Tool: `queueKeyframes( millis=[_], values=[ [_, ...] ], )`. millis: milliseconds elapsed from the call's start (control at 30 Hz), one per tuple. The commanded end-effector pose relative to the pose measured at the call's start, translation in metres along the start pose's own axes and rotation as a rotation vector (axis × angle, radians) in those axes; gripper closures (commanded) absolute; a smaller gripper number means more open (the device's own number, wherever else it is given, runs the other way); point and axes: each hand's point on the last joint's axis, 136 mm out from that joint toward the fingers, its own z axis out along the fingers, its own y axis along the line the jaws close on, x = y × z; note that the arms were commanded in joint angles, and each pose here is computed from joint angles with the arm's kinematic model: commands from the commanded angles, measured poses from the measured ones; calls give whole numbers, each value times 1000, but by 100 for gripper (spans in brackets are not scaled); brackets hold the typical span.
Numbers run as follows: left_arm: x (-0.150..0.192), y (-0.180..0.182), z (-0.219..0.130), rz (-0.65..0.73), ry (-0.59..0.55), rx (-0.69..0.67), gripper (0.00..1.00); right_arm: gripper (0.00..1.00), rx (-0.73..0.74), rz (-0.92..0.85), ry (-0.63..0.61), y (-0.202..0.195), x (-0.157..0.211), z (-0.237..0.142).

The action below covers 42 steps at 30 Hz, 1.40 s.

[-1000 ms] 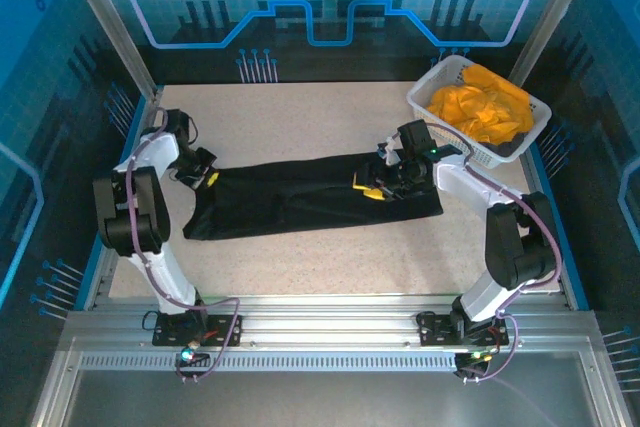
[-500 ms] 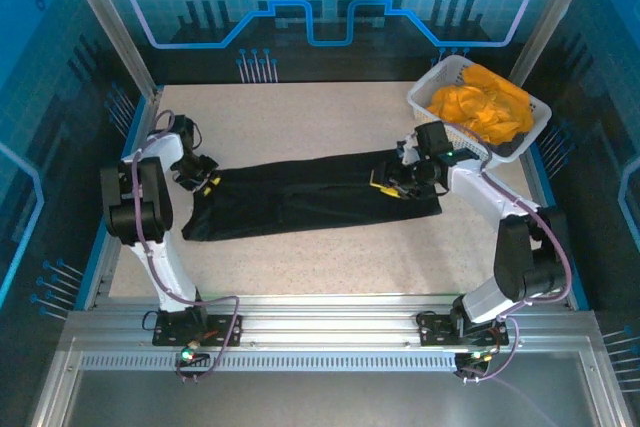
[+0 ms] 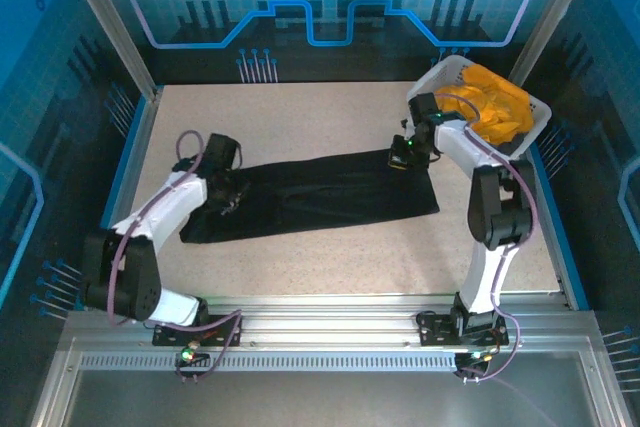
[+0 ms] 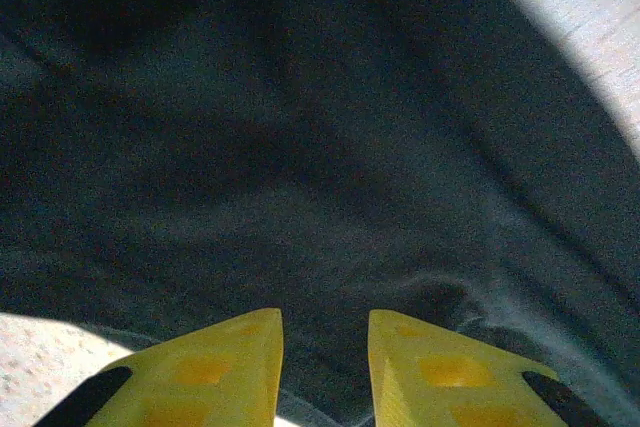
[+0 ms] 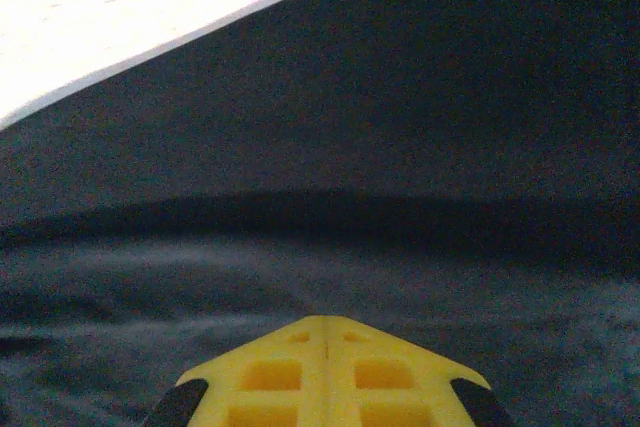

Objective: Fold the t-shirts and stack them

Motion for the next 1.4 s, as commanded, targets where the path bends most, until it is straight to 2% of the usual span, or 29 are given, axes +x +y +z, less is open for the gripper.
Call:
queueKeyframes(
  millis=[0, 100, 267, 433, 567, 667, 767, 900, 1033, 1167, 1300, 1367],
  values=[
    [6, -9, 21, -128, 46, -21, 71, 100, 202, -20, 90, -39, 4, 14],
    [-4, -15, 39, -97, 47, -65, 73, 100, 306, -15, 174, -58, 14, 26],
    [-32, -23, 81, -60, 118, -155, 82, 100, 359, 17, 280, -72, 52, 30],
    [-68, -81, 99, 71, 113, -126, 91, 100, 326, 48, 331, -58, 107, 19],
    [-83, -161, 116, 150, 107, -5, 91, 100, 295, 53, 380, -25, 169, 20],
    [-71, -227, 131, 201, 123, 137, 90, 100, 211, 90, 413, 6, 213, 27],
    [-48, -283, 144, 228, 147, 298, 89, 100, 118, 76, 440, 45, 237, 36],
    [-25, -342, 145, 230, 150, 517, 86, 100, 39, 21, 478, 96, 248, 47],
    [-23, -388, 118, 226, 124, 718, 78, 100, 35, -35, 477, 132, 237, 53],
    [-47, -422, 58, 209, 80, 902, 69, 98, -26, -1, 465, 153, 221, 50],
    [-58, -428, -8, 220, 71, 975, 59, 93, -31, 23, 404, 153, 204, 28],
    [-57, -419, -48, 266, 37, 969, 56, 86, -29, 40, 339, 142, 194, 7]
  ],
)
